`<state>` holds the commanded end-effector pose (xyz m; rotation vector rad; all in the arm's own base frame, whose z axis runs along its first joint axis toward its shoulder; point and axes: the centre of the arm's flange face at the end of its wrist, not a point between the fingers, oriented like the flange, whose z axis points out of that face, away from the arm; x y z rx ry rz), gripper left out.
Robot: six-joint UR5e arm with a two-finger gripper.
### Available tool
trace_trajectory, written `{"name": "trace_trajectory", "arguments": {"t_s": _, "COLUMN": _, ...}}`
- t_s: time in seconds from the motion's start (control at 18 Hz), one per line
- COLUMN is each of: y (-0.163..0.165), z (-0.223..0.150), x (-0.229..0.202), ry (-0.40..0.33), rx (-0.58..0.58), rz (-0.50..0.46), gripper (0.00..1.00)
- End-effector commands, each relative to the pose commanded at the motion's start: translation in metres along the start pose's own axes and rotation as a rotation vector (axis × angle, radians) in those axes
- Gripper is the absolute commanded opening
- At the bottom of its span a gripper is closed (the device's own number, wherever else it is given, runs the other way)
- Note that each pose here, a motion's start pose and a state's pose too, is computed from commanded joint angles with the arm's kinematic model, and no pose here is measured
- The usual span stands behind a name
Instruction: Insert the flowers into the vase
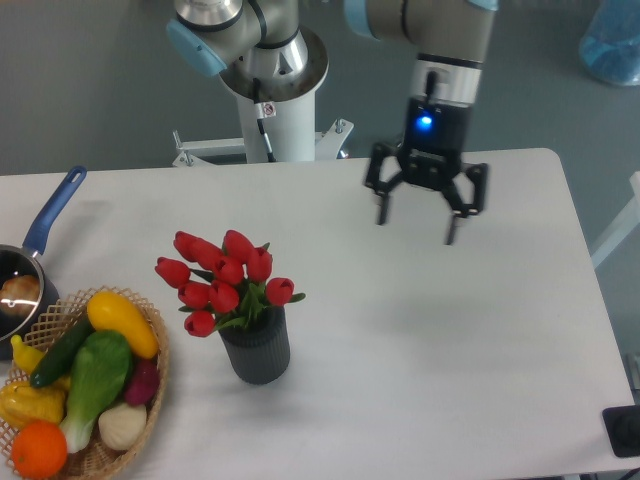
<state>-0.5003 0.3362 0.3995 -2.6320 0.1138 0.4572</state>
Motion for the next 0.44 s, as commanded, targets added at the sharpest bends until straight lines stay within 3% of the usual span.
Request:
{"name": "trace_trajectory", "arguments": {"t_s": 0.22, "y": 0.027, "z": 0.027, "x": -0.02, "ry": -0.026, "rx": -0.228, "rz": 0.12, "gripper": 1.0}}
{"name": "trace_trajectory", "arguments": {"t_s": 0.44, "y": 0.05, "z": 0.076, "x": -0.018, "ry": 0.05, "rx": -0.278, "rz": 0.141, "gripper": 1.0}}
